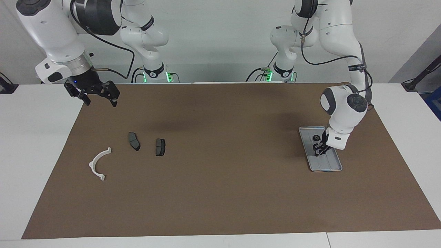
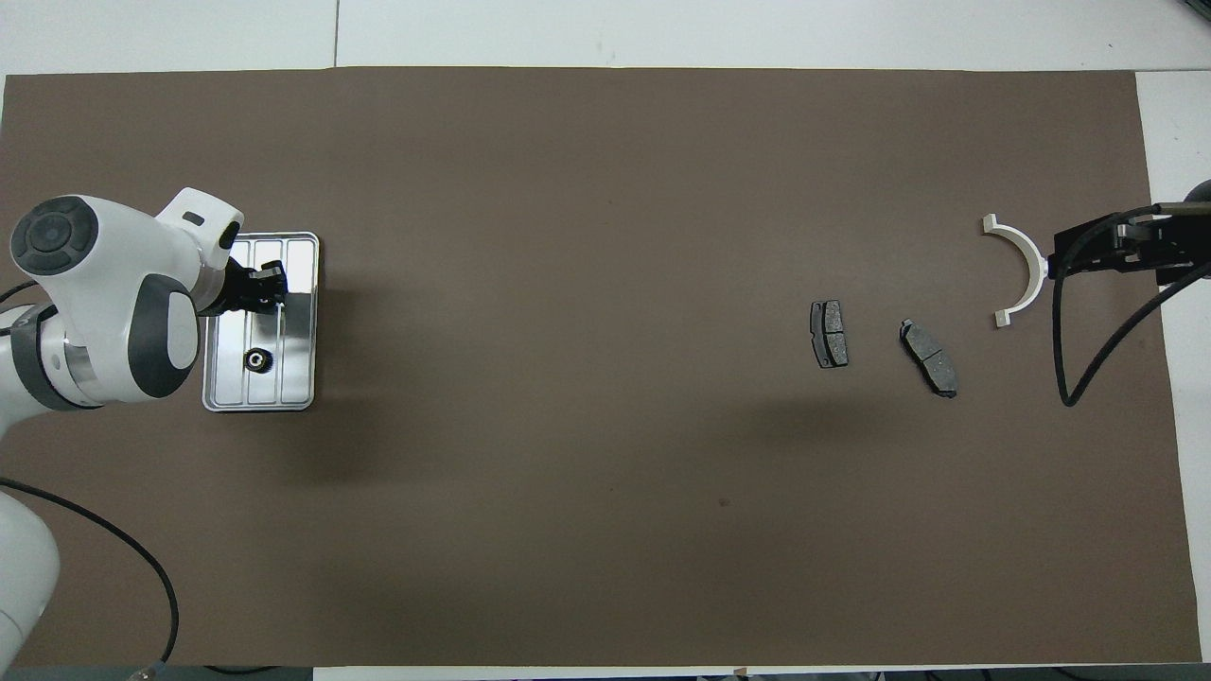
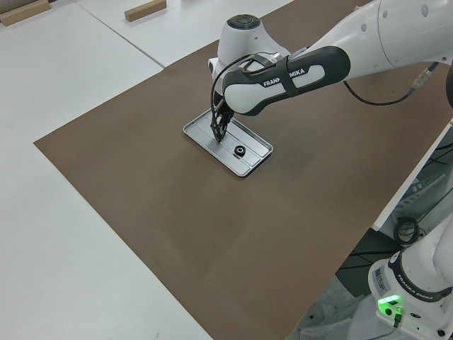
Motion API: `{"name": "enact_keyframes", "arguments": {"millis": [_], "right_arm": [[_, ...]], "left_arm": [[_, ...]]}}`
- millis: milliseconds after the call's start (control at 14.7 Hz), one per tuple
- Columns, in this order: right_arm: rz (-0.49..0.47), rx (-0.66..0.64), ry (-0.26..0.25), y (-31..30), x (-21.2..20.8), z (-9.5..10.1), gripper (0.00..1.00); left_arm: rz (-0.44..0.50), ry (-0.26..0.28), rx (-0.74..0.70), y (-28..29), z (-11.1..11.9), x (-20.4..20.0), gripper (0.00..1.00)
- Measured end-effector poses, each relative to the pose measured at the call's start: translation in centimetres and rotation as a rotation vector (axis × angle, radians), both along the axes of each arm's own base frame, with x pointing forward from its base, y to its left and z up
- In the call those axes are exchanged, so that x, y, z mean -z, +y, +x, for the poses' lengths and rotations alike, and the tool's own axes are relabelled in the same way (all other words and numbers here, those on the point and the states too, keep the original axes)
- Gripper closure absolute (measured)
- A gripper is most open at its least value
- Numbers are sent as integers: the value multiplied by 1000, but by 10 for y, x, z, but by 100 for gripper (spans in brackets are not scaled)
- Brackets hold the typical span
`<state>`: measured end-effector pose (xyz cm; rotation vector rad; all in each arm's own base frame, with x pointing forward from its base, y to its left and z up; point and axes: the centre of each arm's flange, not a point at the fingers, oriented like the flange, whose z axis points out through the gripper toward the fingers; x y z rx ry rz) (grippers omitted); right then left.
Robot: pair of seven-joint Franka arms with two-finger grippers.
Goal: Pick bearing gear from pile to tray
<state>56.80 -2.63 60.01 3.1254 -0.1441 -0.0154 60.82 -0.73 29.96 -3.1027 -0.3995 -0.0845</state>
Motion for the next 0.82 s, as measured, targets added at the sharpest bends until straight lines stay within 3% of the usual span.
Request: {"name": "enact_keyframes", "arguments": {"millis": [272,340,545,817], "right_arm": [[0,0,0,0,0,0,0],[0,0,0,0,0,0,0],[0,0,0,0,0,0,0],[0,0,-1,0,0,0,0]], "left_arm": [[-2,6,-5,2,19,-37,7],[-3,15,-11,6,27,-56,0],[-13,29,-27,16,31,-118,0],[-37,95,-27,17,-3,-182,0]]}}
